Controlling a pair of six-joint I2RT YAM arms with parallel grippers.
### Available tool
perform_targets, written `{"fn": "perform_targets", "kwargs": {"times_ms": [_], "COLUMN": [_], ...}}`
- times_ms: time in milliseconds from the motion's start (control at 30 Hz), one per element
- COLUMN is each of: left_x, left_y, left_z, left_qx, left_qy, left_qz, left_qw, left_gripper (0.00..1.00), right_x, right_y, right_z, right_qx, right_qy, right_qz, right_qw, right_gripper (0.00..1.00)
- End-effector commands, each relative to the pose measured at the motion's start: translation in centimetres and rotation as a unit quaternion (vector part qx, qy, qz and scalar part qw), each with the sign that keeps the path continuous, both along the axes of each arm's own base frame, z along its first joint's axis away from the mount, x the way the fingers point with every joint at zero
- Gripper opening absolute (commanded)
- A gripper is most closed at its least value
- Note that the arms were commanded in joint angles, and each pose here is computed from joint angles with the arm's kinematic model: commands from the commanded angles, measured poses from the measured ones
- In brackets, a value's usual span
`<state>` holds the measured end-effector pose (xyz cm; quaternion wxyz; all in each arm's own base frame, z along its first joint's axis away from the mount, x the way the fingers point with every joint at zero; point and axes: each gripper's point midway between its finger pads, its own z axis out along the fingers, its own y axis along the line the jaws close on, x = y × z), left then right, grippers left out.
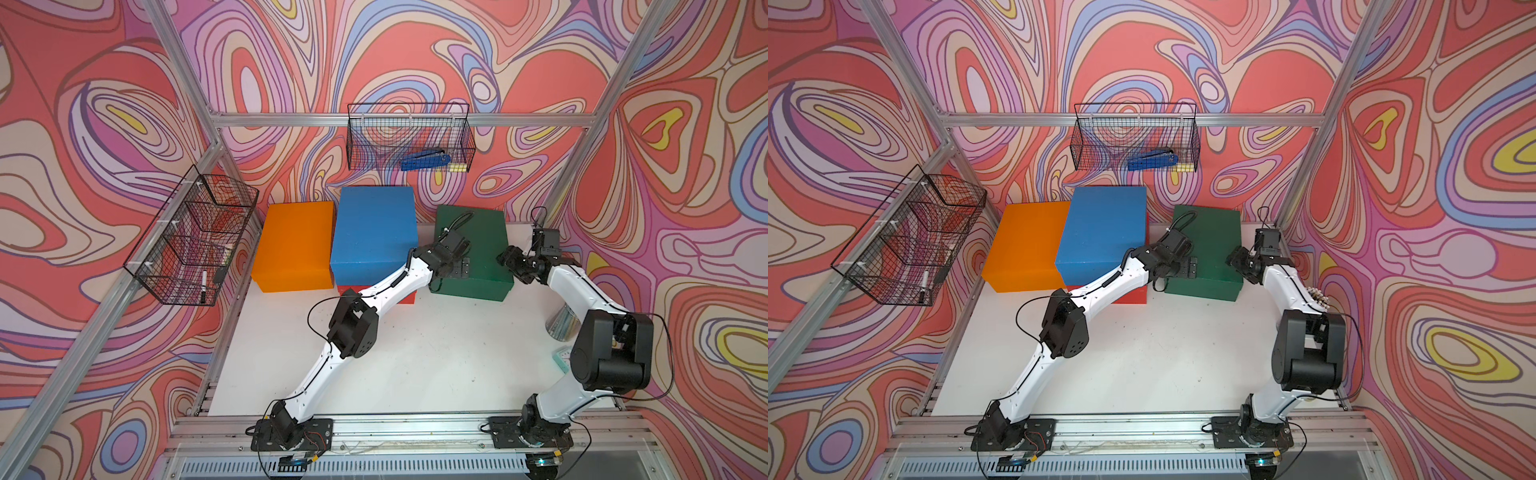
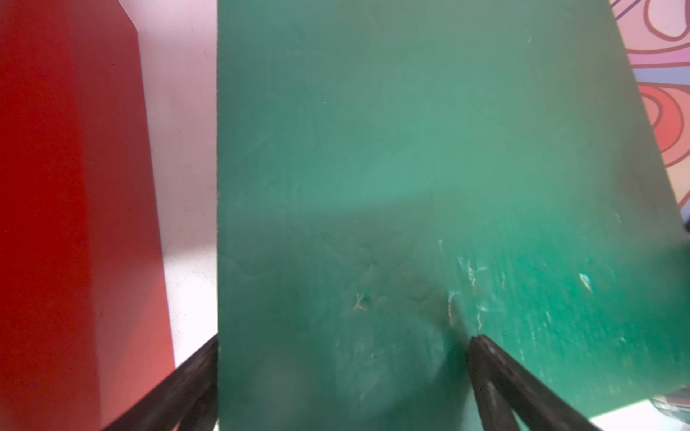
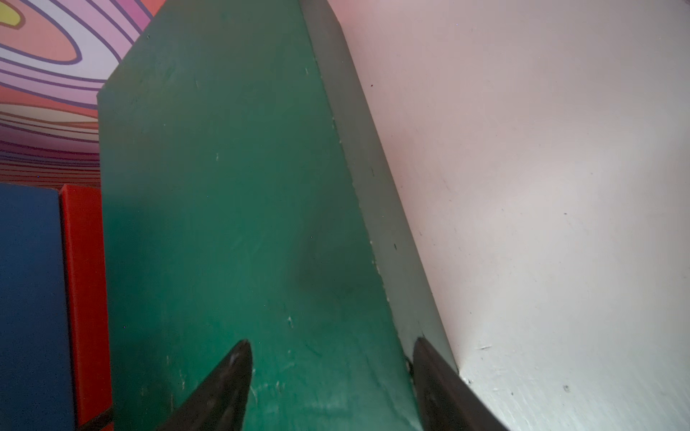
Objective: Stack the shoeboxes
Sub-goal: Pick up the shoebox from the center of the board.
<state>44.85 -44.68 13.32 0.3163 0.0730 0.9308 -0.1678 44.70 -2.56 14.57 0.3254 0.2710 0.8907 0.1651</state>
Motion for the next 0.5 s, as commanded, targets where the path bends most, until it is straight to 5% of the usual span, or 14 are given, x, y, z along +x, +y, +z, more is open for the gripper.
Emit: {"fn": "perform_targets", "kwargs": {"times_ms": [0,467], "left_x": [-1.9,-1.8], "left_y": [-1.6,-3.3], "left_z": [0.7,-0.7], "left_qx": [-0.034,-0.084], "left_qy": [0.024,0.056], "left_qz": [-0.029,-0.057], "left_qw": [0.999,0.993], "left_gripper": [1.00,1.00], "right_x": [-0.1,0.0], "right_y": [-0.6,-0.3], "right_z": [-0.6,-4.5], "right_qx": [0.002,0.087], "right_qy": [-0.005,-0.030], "right_qz": [0.000,0.027], "right_qw": [1.000,0.995], "right_gripper": [0.70,0.71]}}
